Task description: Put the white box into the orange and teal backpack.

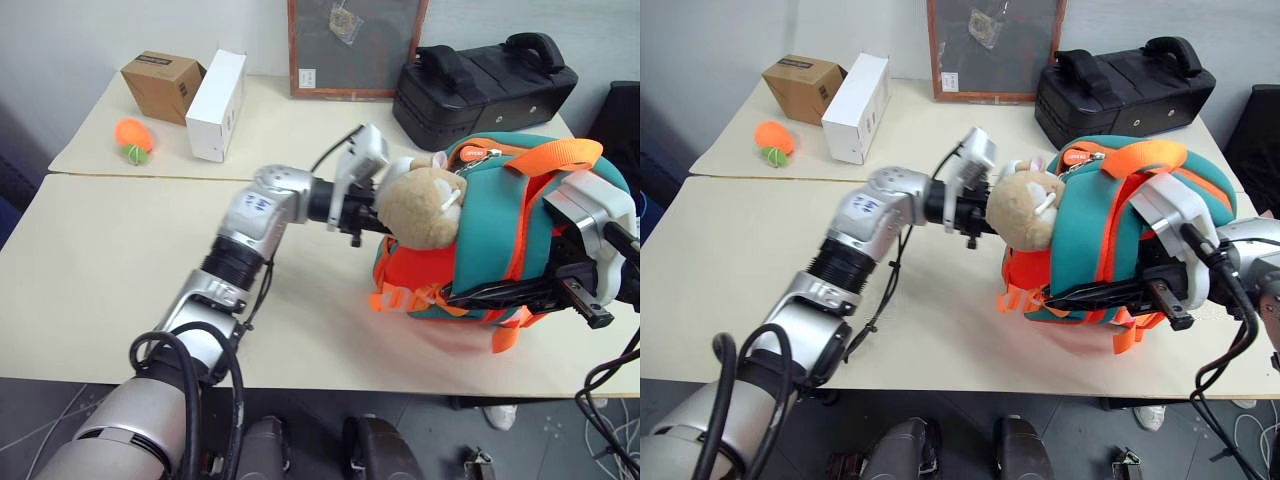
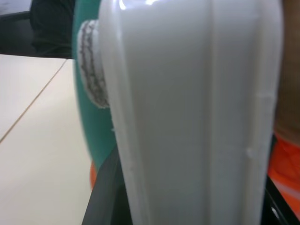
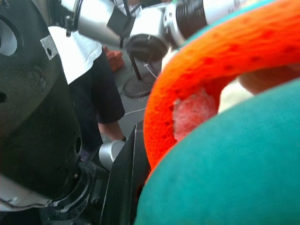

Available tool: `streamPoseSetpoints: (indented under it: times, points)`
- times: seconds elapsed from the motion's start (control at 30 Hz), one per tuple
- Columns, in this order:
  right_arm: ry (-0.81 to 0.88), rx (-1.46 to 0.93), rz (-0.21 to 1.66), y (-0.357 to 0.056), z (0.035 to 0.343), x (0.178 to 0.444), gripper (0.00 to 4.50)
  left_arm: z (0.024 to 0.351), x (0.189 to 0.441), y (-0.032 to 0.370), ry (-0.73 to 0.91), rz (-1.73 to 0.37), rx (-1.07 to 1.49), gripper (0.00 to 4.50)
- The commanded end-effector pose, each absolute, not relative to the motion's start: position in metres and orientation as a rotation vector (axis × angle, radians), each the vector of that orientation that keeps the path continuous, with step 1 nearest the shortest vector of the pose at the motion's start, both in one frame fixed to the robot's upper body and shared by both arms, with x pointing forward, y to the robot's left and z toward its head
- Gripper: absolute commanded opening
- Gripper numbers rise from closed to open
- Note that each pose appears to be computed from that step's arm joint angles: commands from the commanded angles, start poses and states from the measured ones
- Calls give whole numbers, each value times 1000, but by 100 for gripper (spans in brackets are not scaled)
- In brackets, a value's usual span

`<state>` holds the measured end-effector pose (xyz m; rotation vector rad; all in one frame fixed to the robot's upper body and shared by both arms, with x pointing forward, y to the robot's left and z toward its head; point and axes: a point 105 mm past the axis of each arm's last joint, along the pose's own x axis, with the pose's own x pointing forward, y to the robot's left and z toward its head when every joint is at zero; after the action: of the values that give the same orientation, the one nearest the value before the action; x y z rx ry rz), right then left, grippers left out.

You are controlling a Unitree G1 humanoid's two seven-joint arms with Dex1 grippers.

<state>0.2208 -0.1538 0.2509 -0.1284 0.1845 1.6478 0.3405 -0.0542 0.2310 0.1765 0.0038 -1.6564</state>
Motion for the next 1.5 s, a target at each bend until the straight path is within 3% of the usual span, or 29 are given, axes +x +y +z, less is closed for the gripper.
streamPoseSetpoints:
  times: [0.03, 0.13, 0.3, 0.53, 0.63, 0.87, 0.97, 1.23, 1.5]
  points:
    - [117, -167, 1661, -146, 260, 217, 2, 233, 338, -77, -54, -1645, 234, 169]
    - [112, -169, 1637, -145, 258, 219, 2, 241, 341, -67, -76, -1627, 201, 262]
    - [120, -149, 1610, -146, 252, 223, 2, 268, 336, -11, -123, -1606, 168, 408]
    - [127, -128, 1596, -143, 243, 227, 2, 308, 290, 64, -152, -1666, 82, 408]
    - [123, -119, 1593, -143, 243, 230, 2, 323, 276, 72, -188, -1645, 70, 408]
    - [104, -95, 1597, -140, 248, 232, 2, 312, 286, 44, -266, -1423, 260, 408]
    - [105, -96, 1596, -140, 248, 232, 2, 293, 308, 37, -279, -1275, 434, 408]
    - [104, -92, 1586, -139, 246, 230, 2, 311, 327, 32, -418, -1162, 379, 408]
    - [79, -72, 1588, -136, 250, 229, 2, 303, 345, 23, -358, -1169, 361, 408]
